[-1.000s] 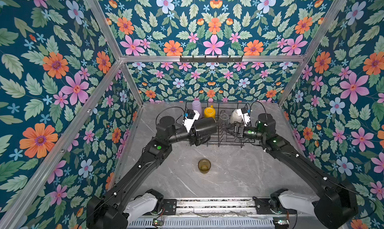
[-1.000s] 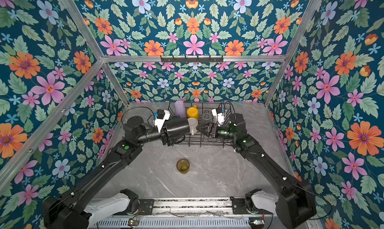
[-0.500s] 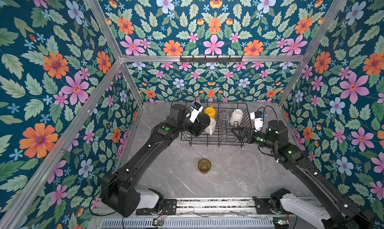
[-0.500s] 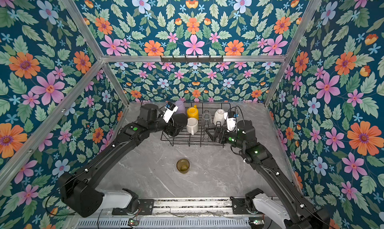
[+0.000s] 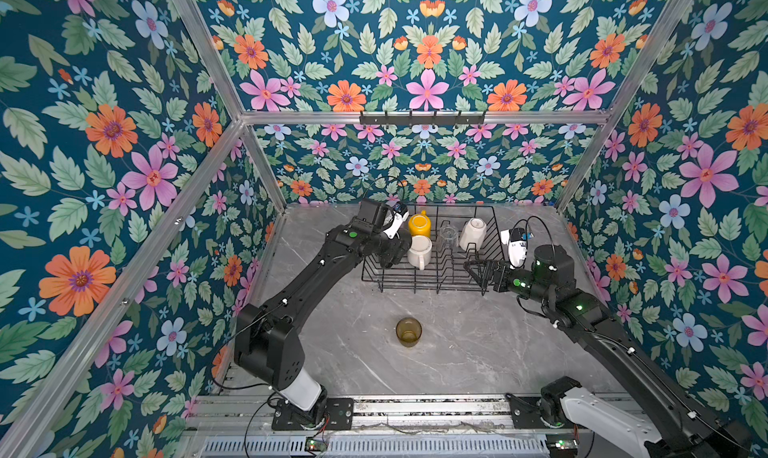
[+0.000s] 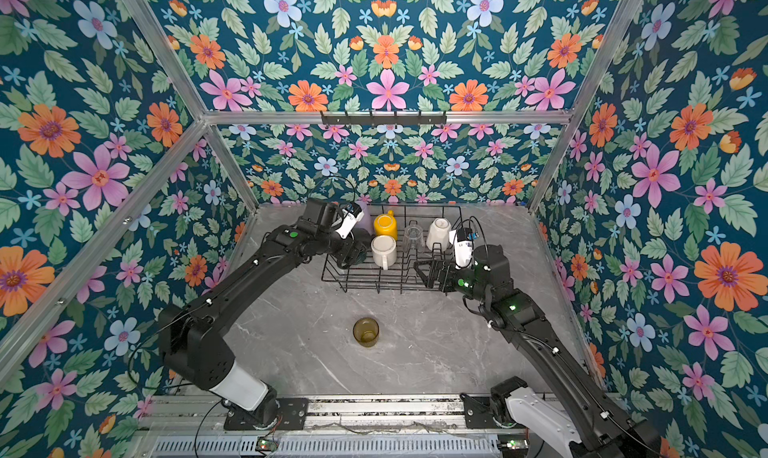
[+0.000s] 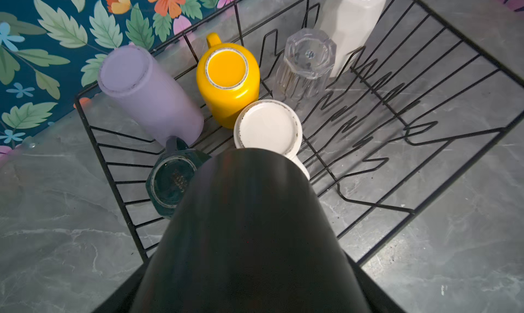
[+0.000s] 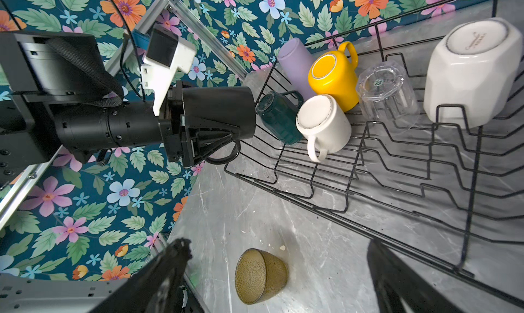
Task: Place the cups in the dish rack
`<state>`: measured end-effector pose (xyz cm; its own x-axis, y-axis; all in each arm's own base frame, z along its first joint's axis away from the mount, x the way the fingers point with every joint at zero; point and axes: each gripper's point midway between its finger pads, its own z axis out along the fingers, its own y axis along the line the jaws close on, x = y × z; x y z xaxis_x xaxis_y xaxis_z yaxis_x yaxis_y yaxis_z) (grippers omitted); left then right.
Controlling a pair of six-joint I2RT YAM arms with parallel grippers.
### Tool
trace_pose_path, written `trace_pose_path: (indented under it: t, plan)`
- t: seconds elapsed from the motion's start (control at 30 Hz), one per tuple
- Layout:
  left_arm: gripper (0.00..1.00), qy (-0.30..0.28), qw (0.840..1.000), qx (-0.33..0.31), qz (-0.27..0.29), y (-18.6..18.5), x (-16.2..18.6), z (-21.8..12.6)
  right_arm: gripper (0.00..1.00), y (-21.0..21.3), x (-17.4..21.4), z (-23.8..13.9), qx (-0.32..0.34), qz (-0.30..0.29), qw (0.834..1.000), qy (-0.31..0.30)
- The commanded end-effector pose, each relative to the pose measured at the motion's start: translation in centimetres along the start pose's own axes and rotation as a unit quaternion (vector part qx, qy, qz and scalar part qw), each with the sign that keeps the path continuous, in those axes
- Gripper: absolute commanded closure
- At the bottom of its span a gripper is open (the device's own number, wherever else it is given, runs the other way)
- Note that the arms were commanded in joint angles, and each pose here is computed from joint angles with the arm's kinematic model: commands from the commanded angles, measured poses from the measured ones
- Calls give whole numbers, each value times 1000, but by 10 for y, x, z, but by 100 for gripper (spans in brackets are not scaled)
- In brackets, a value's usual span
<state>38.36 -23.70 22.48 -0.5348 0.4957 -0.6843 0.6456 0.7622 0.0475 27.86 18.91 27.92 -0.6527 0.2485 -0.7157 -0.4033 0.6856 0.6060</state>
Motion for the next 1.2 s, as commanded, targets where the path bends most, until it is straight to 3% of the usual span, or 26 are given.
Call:
trace_pose_path:
  t: [0.0, 0.47, 1.17]
  plan:
    - [100, 19, 1000, -2, 5, 2, 1, 4, 1, -2, 1, -1, 3, -8, 1000, -1]
    - [100, 97, 995, 10, 5, 2, 22, 34, 1, -10, 6, 0, 10, -3, 1000, 3]
    - [100, 166, 986, 14, 23, 5, 51, 71, 1, -13, 10, 2, 11, 4, 1000, 7]
